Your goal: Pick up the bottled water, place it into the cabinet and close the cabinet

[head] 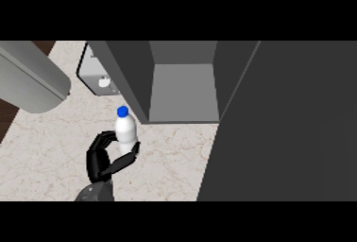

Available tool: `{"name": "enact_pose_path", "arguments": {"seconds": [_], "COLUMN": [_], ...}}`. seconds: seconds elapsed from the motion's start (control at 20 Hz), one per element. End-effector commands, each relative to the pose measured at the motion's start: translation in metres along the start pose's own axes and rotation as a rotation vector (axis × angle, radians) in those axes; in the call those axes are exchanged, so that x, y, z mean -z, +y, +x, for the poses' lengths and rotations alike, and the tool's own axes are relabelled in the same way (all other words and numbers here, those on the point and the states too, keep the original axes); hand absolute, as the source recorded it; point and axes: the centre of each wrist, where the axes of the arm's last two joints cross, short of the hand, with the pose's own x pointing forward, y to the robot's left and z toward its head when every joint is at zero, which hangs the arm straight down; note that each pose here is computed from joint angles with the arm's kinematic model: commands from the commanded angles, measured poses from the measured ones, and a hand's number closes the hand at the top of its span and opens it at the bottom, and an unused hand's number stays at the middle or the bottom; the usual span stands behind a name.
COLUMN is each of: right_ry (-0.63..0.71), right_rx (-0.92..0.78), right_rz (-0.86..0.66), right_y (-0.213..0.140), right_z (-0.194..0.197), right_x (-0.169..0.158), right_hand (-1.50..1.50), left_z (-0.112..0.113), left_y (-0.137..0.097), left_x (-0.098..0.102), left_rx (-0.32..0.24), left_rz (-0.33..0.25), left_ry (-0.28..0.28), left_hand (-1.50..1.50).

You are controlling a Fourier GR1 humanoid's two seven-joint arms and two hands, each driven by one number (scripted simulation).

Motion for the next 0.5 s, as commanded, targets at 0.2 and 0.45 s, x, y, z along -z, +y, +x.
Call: {"name": "enact_pose_path", "arguments": {"seconds": [0.2,0.45], "right_ry": [-0.043,-0.040], "right_rx": [-0.056,-0.039], "right_rz": [0.012,-0.003], "right_y": [-0.005,-0.002], "right_z": [0.014,0.017], "right_x": [-0.008,-0.011], "right_hand": [-1.50,-1.50], "left_z": [0.013,0.033], "left_y": [-0.008,-0.026], "left_x": [0.038,0.067], "left_rx": [0.093,-0.015], "left_rz": [-0.359,-0.552], "left_ry": [-0.108,-0.202], "left_hand": [1.50,1.50]}}
